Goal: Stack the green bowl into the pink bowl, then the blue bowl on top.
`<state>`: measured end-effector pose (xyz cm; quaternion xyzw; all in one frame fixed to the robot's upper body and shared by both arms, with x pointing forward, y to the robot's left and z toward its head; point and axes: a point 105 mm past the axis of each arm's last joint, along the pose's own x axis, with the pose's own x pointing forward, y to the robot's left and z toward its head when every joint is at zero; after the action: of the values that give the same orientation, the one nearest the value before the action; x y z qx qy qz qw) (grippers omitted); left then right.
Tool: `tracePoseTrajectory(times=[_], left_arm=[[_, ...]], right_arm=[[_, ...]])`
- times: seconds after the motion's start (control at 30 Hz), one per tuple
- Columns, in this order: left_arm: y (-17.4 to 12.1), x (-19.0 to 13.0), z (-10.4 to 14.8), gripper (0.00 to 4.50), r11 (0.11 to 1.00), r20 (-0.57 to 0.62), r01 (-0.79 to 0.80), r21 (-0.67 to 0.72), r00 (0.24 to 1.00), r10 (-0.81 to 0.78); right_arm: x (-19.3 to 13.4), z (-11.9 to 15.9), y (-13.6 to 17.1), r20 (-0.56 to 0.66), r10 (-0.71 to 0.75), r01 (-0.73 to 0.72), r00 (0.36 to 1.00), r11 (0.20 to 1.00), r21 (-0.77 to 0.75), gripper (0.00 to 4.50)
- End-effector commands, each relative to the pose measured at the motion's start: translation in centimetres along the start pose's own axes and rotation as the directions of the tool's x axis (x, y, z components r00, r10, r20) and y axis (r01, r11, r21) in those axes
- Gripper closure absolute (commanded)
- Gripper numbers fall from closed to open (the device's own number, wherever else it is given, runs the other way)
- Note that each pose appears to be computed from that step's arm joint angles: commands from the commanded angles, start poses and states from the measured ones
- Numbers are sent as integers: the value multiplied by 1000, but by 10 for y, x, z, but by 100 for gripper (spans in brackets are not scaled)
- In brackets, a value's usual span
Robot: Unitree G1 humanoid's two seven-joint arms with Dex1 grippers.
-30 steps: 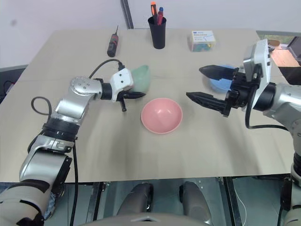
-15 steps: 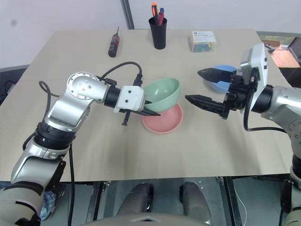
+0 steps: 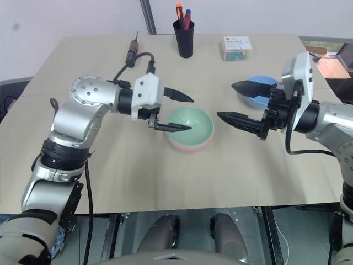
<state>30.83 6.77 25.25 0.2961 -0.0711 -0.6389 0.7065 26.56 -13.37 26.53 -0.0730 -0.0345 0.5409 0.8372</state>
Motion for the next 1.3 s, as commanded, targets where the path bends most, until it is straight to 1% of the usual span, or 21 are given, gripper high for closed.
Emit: tracePoseTrajectory(times=[0.03,0.13,0.17,0.23,0.3,0.43,0.47,0.53,0.73,0.83,0.93,1.07,1.2,1.23,1.27,1.3], left_arm=[[19,-20,29,96,990,145,-134,-43,980,139],[31,-33,34,96,967,215,-208,-148,948,236],[34,-38,33,96,956,230,-229,-184,936,268],[33,-48,26,96,936,239,-253,-245,920,311],[30,-53,19,96,922,225,-274,-275,914,339],[29,-68,14,96,894,272,-301,-331,877,396],[25,-72,12,96,894,297,-290,-342,869,396],[19,-78,11,96,890,329,-267,-369,859,393],[5,-95,-5,96,884,305,-242,-399,874,377],[0,-100,-8,96,887,290,-239,-395,884,367],[-5,-103,-16,96,897,254,-275,-345,893,371],[-13,-105,-20,96,906,256,-268,-327,898,358],[-18,-106,-19,94,910,275,-270,-316,891,360],[-18,-107,-20,94,910,272,-277,-309,891,364],[-19,-107,-21,94,910,272,-282,-303,890,367],[-19,-107,-22,94,910,273,-285,-301,888,369]], right_arm=[[0,6,-2,4,2,-2,1000,999,-43,0],[-1,-3,-12,-29,-38,37,999,999,-36,0],[-2,-9,-18,-54,-67,65,996,997,-41,0],[-4,-29,-35,-140,-141,132,980,988,-75,0],[-6,-44,-49,-211,-197,175,957,978,-117,0],[-3,-66,-76,-284,-287,244,915,954,-175,0],[-2,-79,-91,-321,-329,274,888,940,-204,0],[0,-95,-109,-373,-376,297,848,921,-253,0],[8,-119,-144,-458,-425,250,781,884,-395,0],[13,-128,-154,-484,-425,248,765,888,-388,0],[14,-138,-163,-523,-441,248,729,883,-399,0],[12,-145,-171,-555,-471,245,686,867,-434,0],[13,-144,-174,-547,-476,254,688,865,-434,116],[14,-144,-174,-547,-474,253,690,866,-432,171],[13,-145,-174,-546,-473,254,691,866,-430,194],[13,-145,-174,-546,-473,254,692,867,-429,233]])
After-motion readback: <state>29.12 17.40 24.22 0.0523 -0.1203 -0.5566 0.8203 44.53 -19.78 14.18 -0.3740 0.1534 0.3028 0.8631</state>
